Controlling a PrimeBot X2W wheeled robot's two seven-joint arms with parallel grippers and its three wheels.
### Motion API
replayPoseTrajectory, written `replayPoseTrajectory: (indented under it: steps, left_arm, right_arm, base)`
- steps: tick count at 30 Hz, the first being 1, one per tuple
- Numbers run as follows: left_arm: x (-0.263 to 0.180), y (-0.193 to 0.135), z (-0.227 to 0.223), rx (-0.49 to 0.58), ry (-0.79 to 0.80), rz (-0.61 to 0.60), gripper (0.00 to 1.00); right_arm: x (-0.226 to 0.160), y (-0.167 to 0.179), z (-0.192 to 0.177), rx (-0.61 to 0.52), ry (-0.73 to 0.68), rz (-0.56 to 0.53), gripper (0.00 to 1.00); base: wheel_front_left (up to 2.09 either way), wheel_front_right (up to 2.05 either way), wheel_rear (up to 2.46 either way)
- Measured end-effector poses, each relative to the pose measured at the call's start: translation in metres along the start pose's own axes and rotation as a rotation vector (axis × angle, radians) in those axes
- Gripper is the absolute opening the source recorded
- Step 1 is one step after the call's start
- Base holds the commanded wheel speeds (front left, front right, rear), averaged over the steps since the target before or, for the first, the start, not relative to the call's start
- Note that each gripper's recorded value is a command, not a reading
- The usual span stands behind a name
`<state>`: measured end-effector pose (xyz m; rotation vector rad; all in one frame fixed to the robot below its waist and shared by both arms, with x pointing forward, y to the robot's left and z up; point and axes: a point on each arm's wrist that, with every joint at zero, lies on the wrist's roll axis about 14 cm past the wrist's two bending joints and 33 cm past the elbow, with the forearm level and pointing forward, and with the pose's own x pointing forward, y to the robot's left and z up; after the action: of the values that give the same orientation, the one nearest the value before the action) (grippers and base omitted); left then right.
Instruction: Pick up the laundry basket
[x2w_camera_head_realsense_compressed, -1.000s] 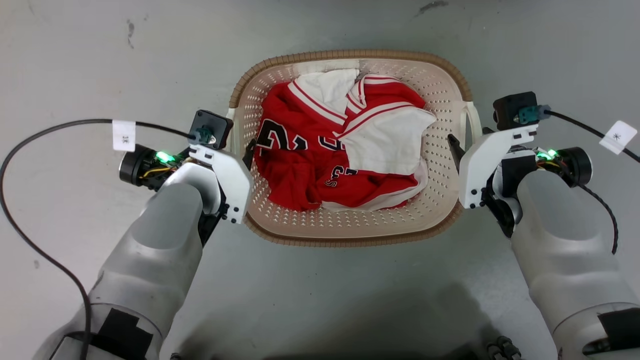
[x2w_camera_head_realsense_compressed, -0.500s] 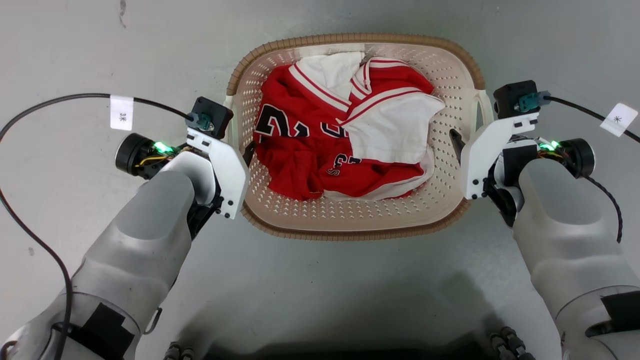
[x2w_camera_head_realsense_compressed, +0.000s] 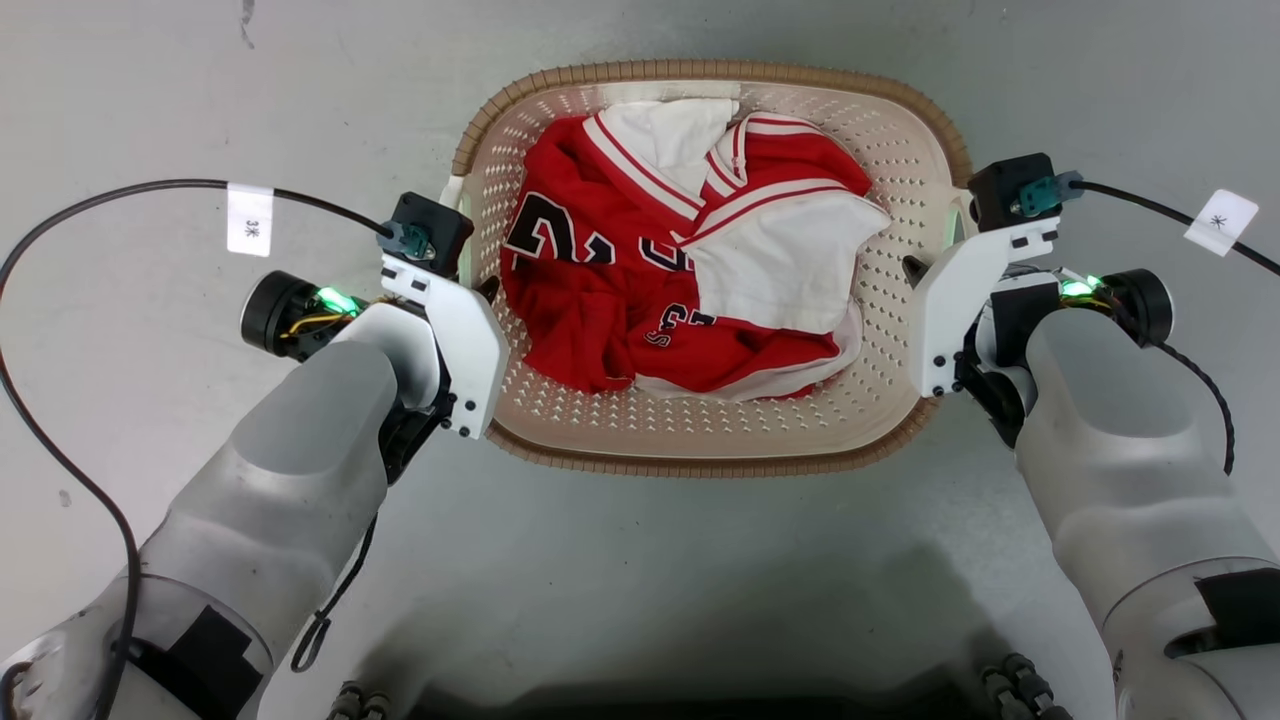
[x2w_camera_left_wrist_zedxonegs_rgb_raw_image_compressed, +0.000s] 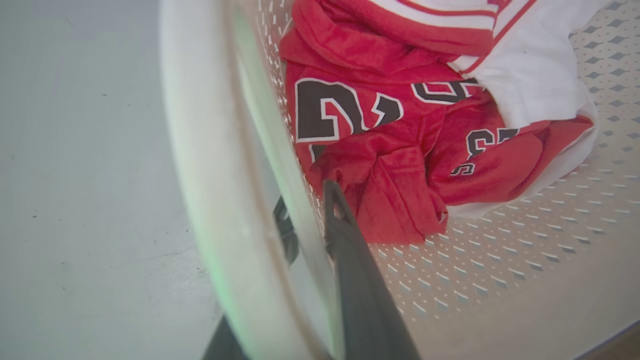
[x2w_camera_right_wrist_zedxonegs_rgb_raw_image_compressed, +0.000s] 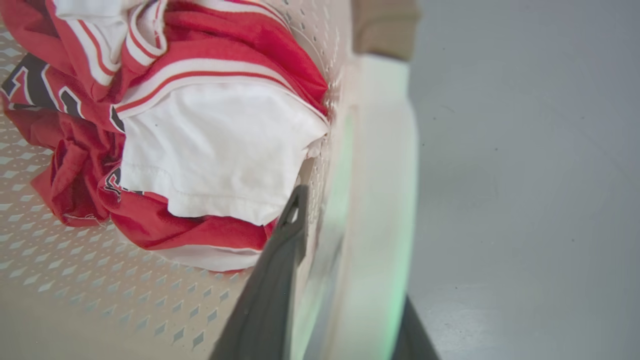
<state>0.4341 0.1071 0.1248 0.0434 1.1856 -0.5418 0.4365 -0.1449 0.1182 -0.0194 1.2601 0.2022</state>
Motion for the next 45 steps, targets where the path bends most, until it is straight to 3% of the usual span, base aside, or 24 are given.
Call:
replayPoseTrajectory:
  steps: [11,28,45]
  left_arm:
    - [-0.019,-0.013,0.006,0.007,0.018,-0.024,0.00]
    - [-0.114,-0.048,0.023,0.046,0.077,-0.066,0.00]
    - [-0.209,-0.071,0.058,0.106,-0.042,-0.025,0.00]
  right_arm:
    - [-0.024,-0.006,0.012,-0.025,-0.014,-0.027,0.00]
    - [-0.122,0.001,0.014,-0.097,0.145,-0.068,0.00]
    - [-0.220,0.020,0.039,-0.094,0.015,-0.067,0.00]
  base:
    - [0.00,0.00,0.00]
    - [0.00,0.00,0.00]
    - [0.00,0.00,0.00]
